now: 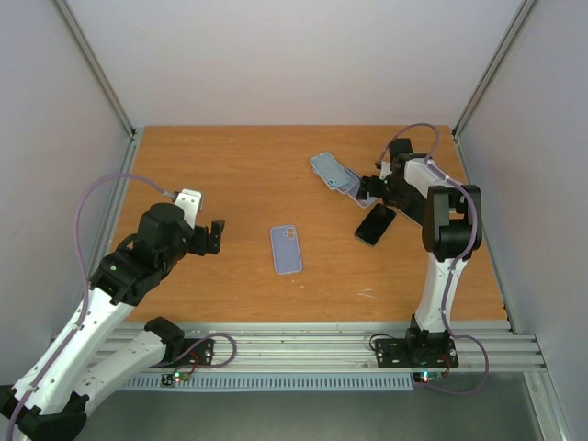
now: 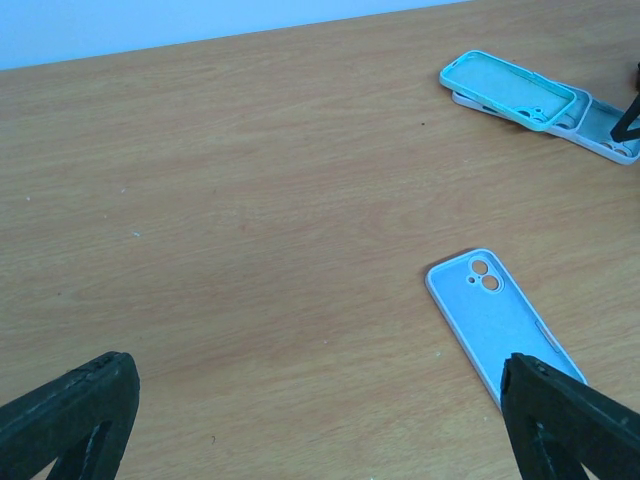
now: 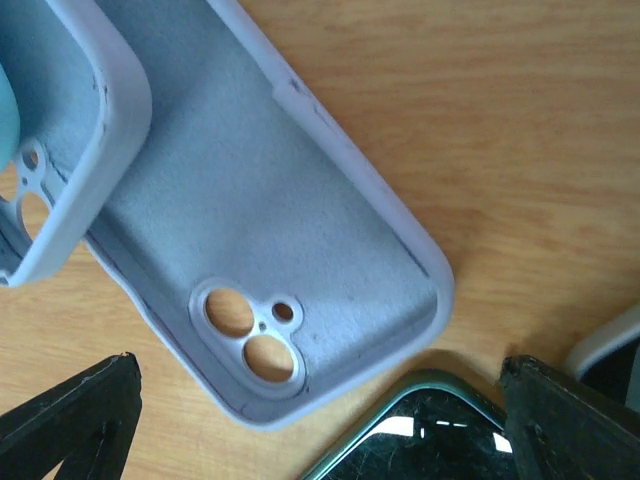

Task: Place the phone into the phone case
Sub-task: Move the phone to the center of the board.

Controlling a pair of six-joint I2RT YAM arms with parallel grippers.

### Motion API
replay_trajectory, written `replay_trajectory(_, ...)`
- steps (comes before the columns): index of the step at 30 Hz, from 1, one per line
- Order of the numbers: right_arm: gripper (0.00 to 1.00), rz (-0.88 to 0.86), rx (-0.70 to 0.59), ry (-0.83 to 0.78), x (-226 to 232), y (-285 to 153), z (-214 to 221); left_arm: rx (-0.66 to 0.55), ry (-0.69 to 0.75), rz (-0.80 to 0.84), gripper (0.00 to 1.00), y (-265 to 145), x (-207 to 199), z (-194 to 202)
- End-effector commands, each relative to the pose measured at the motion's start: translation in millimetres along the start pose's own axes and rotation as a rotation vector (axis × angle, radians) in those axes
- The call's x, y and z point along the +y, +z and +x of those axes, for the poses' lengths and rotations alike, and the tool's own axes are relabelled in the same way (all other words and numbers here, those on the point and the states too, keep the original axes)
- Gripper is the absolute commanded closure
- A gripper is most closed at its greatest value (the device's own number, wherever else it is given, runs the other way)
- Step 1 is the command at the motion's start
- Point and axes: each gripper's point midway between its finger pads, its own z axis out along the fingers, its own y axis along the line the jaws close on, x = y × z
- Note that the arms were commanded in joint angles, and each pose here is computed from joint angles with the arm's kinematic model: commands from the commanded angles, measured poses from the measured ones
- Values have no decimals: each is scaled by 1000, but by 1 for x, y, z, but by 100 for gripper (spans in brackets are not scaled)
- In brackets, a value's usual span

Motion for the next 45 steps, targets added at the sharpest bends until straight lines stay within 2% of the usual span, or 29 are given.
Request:
replay_trajectory(1,2,11,45,46,-4,-8,25,-40,5,12,1,0,-1,-7)
replay_trajectory(7,2,6,62,80,-4,-17,53,-36,5,13,1,2,-2,-7)
replay_trajectory(21,2,-122,108,183,24,-26,140,-23,6,10,1,5,-2,-5)
replay_trajectory(30,2,-142,147,135,53,-32,185,-22,7,1,1,5,-1,-5)
replay_trajectory(36,2,-17,141,-17,65,-44,201,-21,7,-3,1,6,0,-5)
replay_trajectory(41,1,166,139,-265,82,-63,201,-20,8,-6,1,6,0,-5)
replay_trajectory(45,2,380,134,-500,89,-68,198,-20,10,-12,1,6,1,-5)
